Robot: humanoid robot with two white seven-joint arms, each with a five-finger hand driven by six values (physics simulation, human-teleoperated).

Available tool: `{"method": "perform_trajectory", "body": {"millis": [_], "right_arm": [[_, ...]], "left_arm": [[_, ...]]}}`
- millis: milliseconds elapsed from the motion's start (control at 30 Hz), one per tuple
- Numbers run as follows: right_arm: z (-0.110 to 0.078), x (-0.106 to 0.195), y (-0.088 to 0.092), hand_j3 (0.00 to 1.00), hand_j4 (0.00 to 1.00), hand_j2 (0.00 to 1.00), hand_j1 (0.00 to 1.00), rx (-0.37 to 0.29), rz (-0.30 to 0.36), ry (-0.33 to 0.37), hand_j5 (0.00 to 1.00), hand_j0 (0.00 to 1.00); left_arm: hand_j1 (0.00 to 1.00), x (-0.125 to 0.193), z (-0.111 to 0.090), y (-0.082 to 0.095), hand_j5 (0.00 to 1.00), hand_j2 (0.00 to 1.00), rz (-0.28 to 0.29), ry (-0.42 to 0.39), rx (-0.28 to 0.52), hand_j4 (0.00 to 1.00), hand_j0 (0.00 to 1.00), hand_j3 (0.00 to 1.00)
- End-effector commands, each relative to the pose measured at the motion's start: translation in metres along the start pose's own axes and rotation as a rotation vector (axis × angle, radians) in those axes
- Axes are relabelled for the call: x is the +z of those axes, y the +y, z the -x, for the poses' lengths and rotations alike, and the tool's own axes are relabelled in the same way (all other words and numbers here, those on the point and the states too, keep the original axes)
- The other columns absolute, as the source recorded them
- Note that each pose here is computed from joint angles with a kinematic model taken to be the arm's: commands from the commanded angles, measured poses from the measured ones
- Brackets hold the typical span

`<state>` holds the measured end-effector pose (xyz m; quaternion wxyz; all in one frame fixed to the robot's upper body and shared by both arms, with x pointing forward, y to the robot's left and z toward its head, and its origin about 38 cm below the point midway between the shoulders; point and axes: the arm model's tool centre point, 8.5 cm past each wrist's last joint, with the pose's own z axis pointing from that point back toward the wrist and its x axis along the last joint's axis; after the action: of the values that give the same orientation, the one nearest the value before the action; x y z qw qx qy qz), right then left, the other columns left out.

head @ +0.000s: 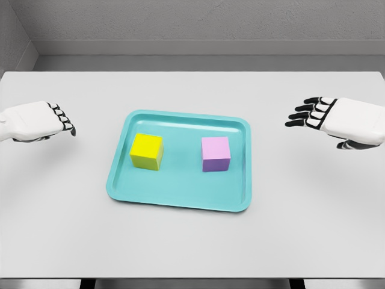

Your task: Push two cubes

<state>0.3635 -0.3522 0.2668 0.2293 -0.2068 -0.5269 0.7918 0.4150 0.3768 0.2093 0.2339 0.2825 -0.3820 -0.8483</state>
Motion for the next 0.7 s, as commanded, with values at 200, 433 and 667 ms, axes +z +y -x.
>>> {"method": "perform_trajectory", "body": {"millis": [200, 433, 667], "right_arm": [[0.002, 0.001, -0.006, 1.00, 1.00, 1.00, 1.00, 0.000, 0.034, 0.010, 1.00, 1.00], [0.005, -0.013, 0.003, 0.98, 0.98, 0.98, 0.98, -0.011, -0.085, 0.018, 0.98, 0.98], [0.005, -0.042, 0.015, 0.76, 0.76, 0.76, 0.76, 0.095, -0.182, 0.053, 0.76, 0.76]], "left_arm": [[0.68, 0.001, 0.000, 0.000, 0.68, 0.68, -0.002, 0.001, 0.002, 0.68, 0.68, 0.68], [0.68, -0.031, -0.021, 0.007, 0.68, 0.68, -0.028, -0.053, 0.010, 0.68, 0.68, 0.68], [0.68, -0.040, -0.021, 0.030, 0.68, 0.68, -0.089, -0.061, -0.001, 0.68, 0.68, 0.68]]}}
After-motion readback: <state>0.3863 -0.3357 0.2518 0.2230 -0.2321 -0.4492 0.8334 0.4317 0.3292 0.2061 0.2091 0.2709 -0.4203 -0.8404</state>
